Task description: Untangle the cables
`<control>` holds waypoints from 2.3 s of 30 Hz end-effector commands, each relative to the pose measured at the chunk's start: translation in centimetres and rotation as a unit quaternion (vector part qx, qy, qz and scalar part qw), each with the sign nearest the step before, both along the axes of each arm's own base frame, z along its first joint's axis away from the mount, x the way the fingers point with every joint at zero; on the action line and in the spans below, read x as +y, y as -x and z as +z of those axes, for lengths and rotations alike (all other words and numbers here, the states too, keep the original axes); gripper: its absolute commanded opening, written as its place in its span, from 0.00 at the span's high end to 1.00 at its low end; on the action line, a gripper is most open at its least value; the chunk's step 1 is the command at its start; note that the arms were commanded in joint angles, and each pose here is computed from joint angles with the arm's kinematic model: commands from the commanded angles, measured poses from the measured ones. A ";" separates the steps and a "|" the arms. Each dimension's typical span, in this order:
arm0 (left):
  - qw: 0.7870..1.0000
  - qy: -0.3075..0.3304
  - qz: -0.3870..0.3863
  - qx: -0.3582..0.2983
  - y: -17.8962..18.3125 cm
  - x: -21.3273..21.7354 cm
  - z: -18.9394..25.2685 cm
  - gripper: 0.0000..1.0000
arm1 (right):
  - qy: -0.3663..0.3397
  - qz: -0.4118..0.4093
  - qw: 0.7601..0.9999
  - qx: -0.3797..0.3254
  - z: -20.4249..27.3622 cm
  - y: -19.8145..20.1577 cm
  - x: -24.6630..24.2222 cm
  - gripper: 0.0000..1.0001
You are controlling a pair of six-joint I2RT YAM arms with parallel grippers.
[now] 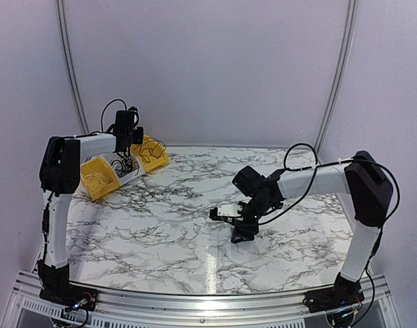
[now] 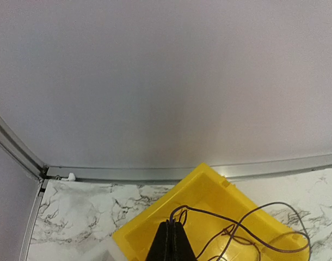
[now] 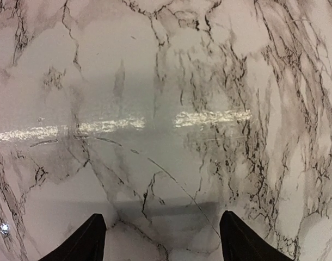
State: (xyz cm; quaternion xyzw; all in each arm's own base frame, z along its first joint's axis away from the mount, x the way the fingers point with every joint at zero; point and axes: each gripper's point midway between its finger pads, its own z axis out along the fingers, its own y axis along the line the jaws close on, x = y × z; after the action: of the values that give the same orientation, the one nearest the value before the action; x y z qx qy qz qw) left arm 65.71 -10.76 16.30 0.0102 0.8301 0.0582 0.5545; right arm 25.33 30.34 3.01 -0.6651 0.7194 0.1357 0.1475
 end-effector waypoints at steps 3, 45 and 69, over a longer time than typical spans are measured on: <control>0.997 -0.021 0.046 -0.054 2.3 2.4 6.3 1.00 | 0.006 0.015 1.000 -0.004 -0.3 0.4 0.5 0.28; 0.997 -0.047 0.064 -0.017 2.0 4.1 2.3 1.00 | 0.035 0.028 0.999 0.008 -2.2 1.0 0.0 0.28; 0.999 0.014 0.050 0.005 0.7 4.7 0.2 1.00 | 0.044 0.031 0.998 0.012 -2.6 1.3 -0.2 0.29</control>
State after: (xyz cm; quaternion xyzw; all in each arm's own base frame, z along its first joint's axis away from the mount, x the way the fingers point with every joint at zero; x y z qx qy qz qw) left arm 63.27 -4.74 16.51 -0.0265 0.8349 0.1149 0.5376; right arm 24.64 30.57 2.09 -0.6808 0.7085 0.1292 0.1334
